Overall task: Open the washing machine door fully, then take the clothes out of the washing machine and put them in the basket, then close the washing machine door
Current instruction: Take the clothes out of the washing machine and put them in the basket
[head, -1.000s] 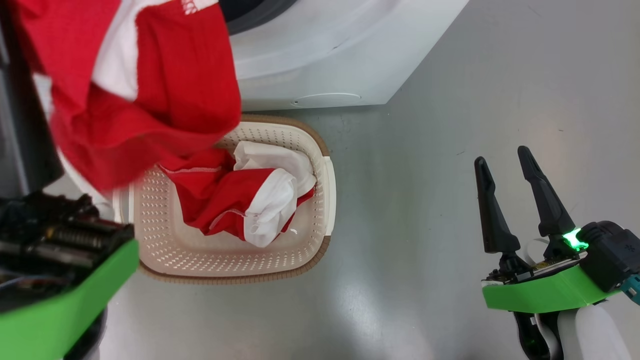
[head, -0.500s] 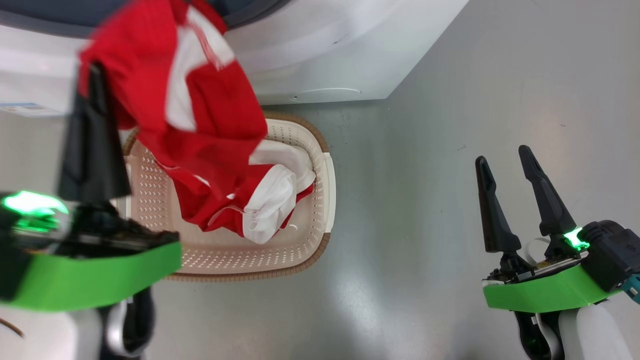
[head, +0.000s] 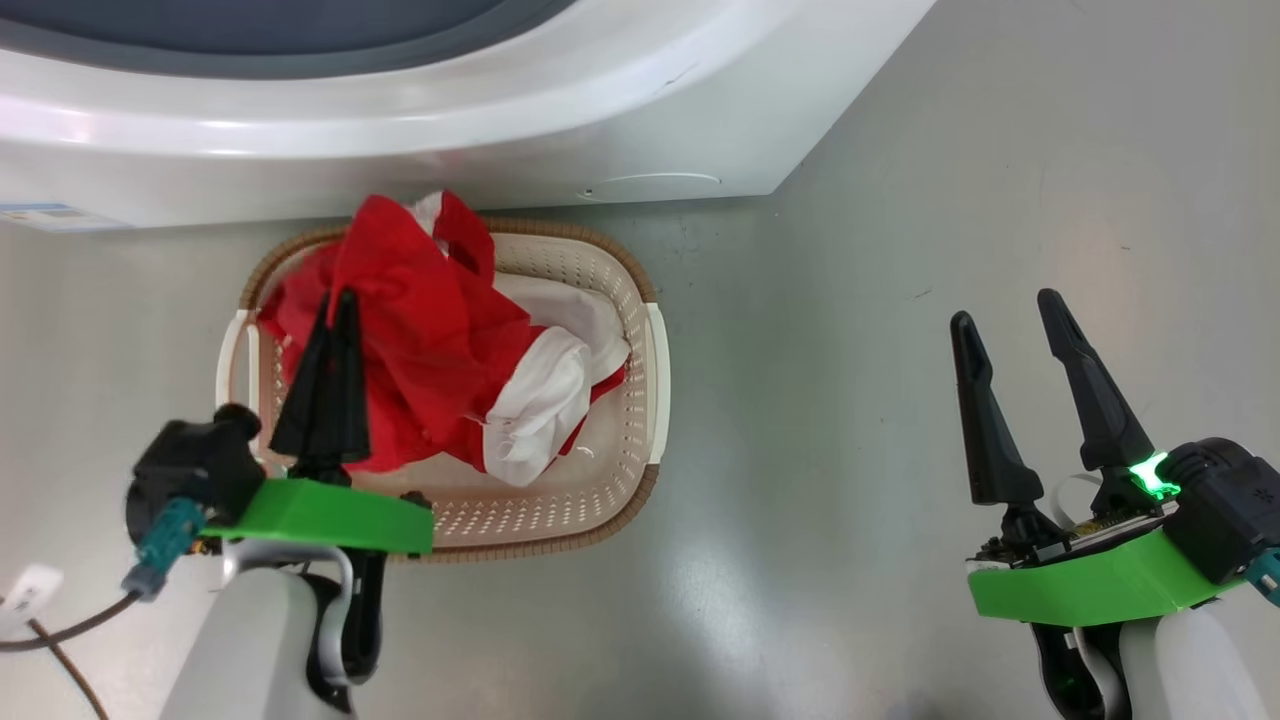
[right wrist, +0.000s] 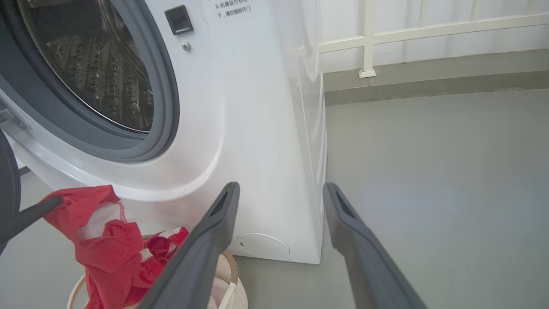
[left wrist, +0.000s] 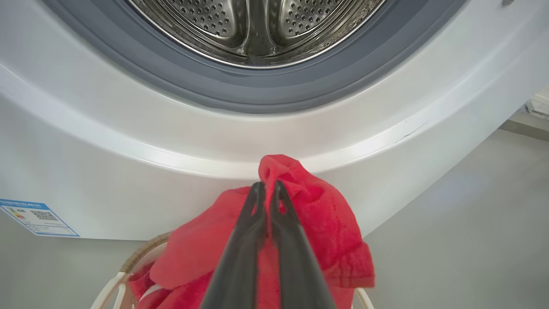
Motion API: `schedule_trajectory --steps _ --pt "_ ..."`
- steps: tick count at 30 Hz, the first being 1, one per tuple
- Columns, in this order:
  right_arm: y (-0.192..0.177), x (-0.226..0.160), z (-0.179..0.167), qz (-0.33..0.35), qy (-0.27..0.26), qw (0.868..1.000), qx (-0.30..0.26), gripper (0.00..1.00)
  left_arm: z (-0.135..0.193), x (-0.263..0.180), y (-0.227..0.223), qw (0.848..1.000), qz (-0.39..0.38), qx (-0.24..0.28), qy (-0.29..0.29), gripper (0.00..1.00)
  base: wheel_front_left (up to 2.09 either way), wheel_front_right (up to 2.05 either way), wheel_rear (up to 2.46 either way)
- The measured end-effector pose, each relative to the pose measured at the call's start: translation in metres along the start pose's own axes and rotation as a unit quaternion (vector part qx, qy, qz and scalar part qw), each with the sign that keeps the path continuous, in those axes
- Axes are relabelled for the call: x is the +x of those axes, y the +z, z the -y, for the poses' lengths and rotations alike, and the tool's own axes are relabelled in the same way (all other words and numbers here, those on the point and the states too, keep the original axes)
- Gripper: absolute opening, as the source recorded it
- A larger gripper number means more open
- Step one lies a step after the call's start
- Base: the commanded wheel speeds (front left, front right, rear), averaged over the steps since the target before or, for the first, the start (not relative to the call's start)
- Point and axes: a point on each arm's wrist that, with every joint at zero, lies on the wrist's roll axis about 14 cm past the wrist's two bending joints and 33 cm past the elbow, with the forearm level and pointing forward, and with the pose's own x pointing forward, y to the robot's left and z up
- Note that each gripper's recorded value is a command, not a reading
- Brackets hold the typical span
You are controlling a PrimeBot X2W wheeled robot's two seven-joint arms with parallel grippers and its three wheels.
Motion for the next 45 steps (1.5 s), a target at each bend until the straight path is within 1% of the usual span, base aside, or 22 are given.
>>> schedule_trajectory --steps 4,8,16,23,27,28,29,30,31,36,40,45 --pt "0.000 -0.001 0.001 -0.001 -0.002 1.000 -0.002 1.00 -0.004 0.003 -0.022 1.000 -0.028 0.002 0.008 0.00 0.00 0.00 0.00" --pt "0.000 -0.001 0.002 -0.002 -0.002 1.000 -0.002 1.00 -0.015 0.001 -0.054 0.997 -0.077 0.010 0.017 0.00 0.00 0.00 0.00" --pt "-0.004 -0.001 0.004 -0.008 -0.005 1.000 -0.003 1.00 -0.024 0.007 -0.076 0.993 -0.110 0.019 0.022 0.00 0.00 0.00 0.00" --pt "-0.006 -0.001 0.007 -0.010 -0.008 1.000 -0.004 1.00 -0.027 -0.007 -0.118 0.983 -0.181 0.012 0.022 0.00 0.00 0.00 0.00" --pt "-0.003 0.001 0.007 -0.006 -0.007 1.000 -0.005 1.00 -0.027 -0.003 -0.121 0.982 -0.189 0.013 0.021 0.00 0.00 0.00 0.00" --pt "-0.003 0.002 0.007 -0.005 -0.007 1.000 -0.005 1.00 -0.027 0.000 -0.119 0.982 -0.185 0.013 0.020 0.19 0.00 0.00 0.00" --pt "-0.003 0.002 0.007 -0.004 -0.007 1.000 -0.006 1.00 -0.026 0.002 -0.117 0.983 -0.182 0.012 0.019 0.50 0.00 0.00 0.00" --pt "-0.002 0.002 0.007 -0.004 -0.007 1.000 -0.006 1.00 -0.025 0.004 -0.114 0.984 -0.178 0.012 0.018 0.95 0.00 0.00 0.00" --pt "-0.002 0.002 0.007 -0.004 -0.007 1.000 -0.006 1.00 -0.024 0.005 -0.112 0.985 -0.174 0.011 0.017 1.00 0.00 0.00 0.00" --pt "0.000 0.002 0.005 -0.002 -0.006 1.000 -0.005 1.00 -0.015 0.014 -0.092 0.990 -0.142 0.006 0.006 1.00 0.00 0.00 0.00" --pt "0.005 0.001 0.003 0.003 -0.003 1.000 -0.005 1.00 -0.007 0.021 -0.066 0.995 -0.101 0.002 0.000 1.00 0.00 0.00 0.00" --pt "0.013 0.000 -0.001 0.013 0.002 1.000 -0.004 1.00 0.000 0.019 -0.033 0.999 -0.051 0.003 -0.004 1.00 0.00 0.00 0.00"
